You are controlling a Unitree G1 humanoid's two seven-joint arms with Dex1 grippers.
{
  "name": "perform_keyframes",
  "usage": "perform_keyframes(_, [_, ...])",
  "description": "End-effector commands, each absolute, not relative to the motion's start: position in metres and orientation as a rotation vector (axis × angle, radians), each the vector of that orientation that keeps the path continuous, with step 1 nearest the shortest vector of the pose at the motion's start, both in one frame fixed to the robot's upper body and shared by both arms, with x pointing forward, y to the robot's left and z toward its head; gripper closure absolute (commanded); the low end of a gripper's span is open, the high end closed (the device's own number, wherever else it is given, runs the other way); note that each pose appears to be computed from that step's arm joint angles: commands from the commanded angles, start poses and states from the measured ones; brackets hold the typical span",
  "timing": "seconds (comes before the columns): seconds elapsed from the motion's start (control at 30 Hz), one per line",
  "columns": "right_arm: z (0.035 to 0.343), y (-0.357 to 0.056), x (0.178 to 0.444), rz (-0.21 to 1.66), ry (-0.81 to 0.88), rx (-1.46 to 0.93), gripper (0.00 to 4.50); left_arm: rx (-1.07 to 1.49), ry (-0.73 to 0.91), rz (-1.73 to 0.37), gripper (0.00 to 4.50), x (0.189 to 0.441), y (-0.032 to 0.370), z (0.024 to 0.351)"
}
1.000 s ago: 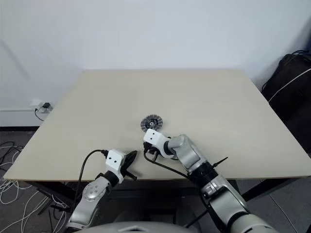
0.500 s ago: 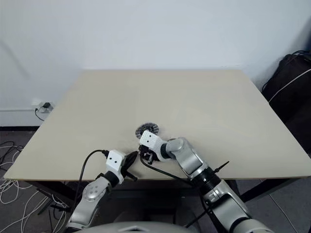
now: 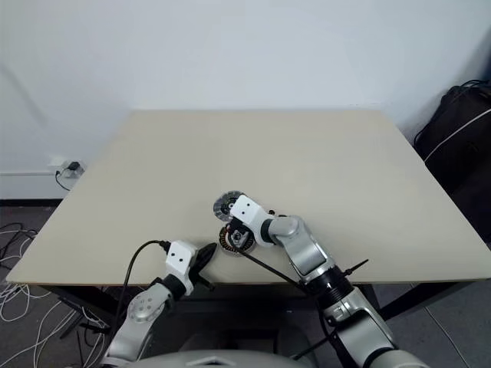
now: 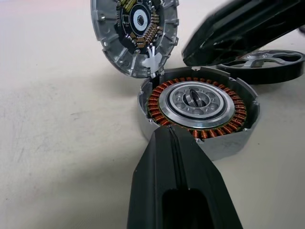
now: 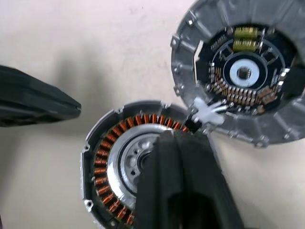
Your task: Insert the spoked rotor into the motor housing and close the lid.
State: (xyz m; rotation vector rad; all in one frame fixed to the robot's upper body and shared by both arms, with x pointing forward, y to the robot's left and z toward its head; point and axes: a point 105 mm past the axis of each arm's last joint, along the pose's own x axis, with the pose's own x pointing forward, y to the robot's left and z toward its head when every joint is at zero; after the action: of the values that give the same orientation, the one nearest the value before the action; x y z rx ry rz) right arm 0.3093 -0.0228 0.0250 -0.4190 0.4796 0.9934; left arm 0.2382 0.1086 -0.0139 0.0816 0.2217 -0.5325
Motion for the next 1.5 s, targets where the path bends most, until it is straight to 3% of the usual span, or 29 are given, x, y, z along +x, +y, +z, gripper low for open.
perform_keyframes(0.03, [0.034,-0.018,0.310,0.999,0.439,-0.399,4.47,0.099,0.172,-0.534,4.50,0.240,0.110,-0.004])
perform_keyframes(0.87, [0.013,-0.017,0.317,0.981,0.500,-0.382,4.47,0.102,0.191,-0.551,4.50,0.238,0.113,-0.035])
perform_keyframes(1.5, [0.027,-0.023,0.318,1.001,0.455,-0.344,4.47,0.091,0.171,-0.580,4.50,0.237,0.099,-0.013])
